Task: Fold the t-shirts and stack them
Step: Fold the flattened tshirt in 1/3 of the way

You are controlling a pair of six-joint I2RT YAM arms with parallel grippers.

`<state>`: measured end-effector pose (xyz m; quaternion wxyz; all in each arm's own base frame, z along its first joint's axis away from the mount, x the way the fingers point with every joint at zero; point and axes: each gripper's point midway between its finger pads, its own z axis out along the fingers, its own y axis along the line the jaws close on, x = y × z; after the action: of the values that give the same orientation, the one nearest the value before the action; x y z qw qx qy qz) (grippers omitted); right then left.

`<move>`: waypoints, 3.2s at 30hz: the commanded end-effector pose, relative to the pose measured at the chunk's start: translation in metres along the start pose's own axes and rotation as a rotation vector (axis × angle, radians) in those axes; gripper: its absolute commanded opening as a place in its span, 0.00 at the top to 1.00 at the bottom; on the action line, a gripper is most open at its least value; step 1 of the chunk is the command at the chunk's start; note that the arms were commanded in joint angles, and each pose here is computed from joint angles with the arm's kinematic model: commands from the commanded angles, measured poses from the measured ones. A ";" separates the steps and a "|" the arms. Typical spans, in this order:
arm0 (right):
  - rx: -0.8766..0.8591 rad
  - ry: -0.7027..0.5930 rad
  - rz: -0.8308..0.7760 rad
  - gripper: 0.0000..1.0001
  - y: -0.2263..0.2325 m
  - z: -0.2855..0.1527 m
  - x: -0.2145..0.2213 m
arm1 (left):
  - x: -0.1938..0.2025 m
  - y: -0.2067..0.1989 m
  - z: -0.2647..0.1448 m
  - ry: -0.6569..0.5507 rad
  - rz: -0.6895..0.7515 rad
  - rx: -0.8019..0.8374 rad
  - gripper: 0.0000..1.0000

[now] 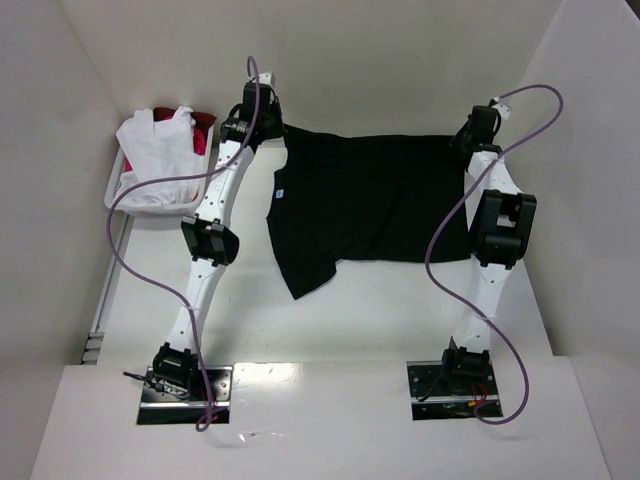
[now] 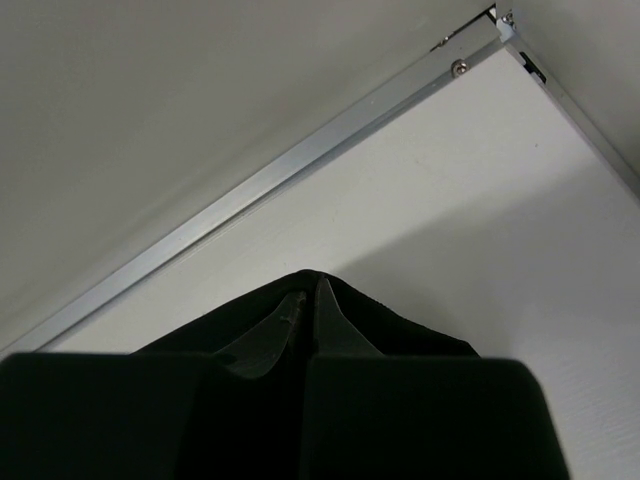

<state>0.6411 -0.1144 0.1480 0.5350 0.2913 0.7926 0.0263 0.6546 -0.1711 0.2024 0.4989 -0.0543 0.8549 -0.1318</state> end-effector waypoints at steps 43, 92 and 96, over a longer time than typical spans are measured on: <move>0.115 0.150 -0.010 1.00 -0.054 -0.013 0.082 | 0.110 -0.017 -0.068 0.488 0.176 0.021 1.00; 0.121 0.293 0.005 0.90 -0.061 -0.066 0.090 | 0.068 0.003 -0.009 0.294 -0.025 0.111 0.25; 0.162 0.346 -0.003 0.87 -0.073 -0.069 0.110 | 0.070 0.004 -0.010 0.302 -0.003 0.111 0.25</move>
<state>0.5355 -0.0971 0.0585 0.3795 0.3205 0.8676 0.0244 0.6150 -0.1722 0.1387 0.3641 -0.0181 0.9151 -0.1721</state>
